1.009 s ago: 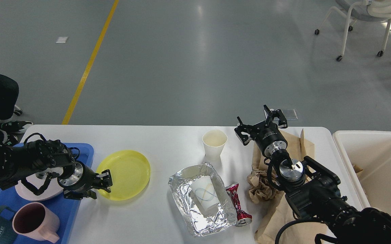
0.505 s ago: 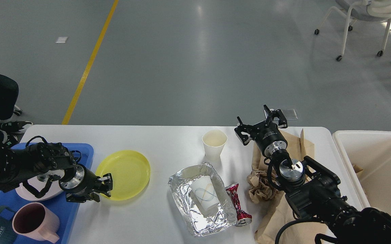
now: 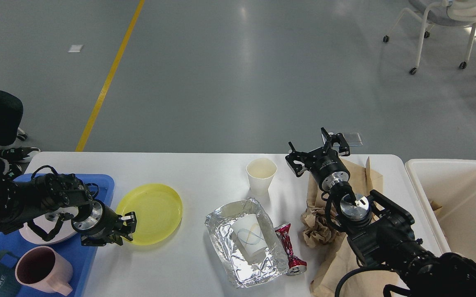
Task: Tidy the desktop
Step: 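Lift the yellow plate and place it onto the pink plate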
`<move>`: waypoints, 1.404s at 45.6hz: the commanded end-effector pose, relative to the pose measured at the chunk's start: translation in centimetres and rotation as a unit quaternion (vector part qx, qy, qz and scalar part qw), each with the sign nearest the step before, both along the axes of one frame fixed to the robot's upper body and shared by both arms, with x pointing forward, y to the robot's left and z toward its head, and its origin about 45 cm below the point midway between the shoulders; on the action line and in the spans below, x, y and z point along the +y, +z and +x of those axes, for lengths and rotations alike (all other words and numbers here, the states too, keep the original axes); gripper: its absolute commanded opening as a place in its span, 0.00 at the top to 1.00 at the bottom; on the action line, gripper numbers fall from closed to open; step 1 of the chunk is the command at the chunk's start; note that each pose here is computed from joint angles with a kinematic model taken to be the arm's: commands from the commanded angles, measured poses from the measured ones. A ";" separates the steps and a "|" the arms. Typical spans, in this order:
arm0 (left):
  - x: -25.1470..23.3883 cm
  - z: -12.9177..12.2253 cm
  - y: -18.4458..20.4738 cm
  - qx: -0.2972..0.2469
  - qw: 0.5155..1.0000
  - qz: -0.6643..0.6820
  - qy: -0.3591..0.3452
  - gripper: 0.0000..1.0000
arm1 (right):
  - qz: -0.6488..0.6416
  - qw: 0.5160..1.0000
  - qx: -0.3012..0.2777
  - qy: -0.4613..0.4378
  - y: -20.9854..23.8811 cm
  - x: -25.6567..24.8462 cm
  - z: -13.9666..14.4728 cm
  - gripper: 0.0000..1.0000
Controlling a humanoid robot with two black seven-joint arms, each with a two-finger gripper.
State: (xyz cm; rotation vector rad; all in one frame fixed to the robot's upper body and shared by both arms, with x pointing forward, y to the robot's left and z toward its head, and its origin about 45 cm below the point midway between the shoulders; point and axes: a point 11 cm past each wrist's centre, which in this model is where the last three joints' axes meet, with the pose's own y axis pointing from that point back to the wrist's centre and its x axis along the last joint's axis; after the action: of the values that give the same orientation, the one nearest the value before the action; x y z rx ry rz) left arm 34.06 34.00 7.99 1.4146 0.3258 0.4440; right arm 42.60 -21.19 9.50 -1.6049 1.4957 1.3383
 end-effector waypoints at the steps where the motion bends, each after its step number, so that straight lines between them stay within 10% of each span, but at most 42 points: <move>1: 0.0 -0.1 0.0 0.003 1.000 0.000 -0.001 0.80 | 0.000 1.000 0.000 0.000 0.0 0.0 0.0 0.00; 33: -0.4 -0.3 0.5 0.029 0.999 -0.017 -0.010 1.00 | 0.000 1.000 0.000 0.000 0.0 0.0 0.0 0.00; 64: 5.1 5.1 16.4 0.000 0.997 -0.069 0.016 1.00 | 0.000 1.000 0.001 0.000 -0.1 0.0 -0.1 0.00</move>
State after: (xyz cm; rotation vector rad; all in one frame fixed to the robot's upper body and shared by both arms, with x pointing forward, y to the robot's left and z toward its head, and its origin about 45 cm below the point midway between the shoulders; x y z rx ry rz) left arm 38.67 36.71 21.58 1.2822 0.3819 0.3688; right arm 42.61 -21.18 9.50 -1.6047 1.4955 1.3382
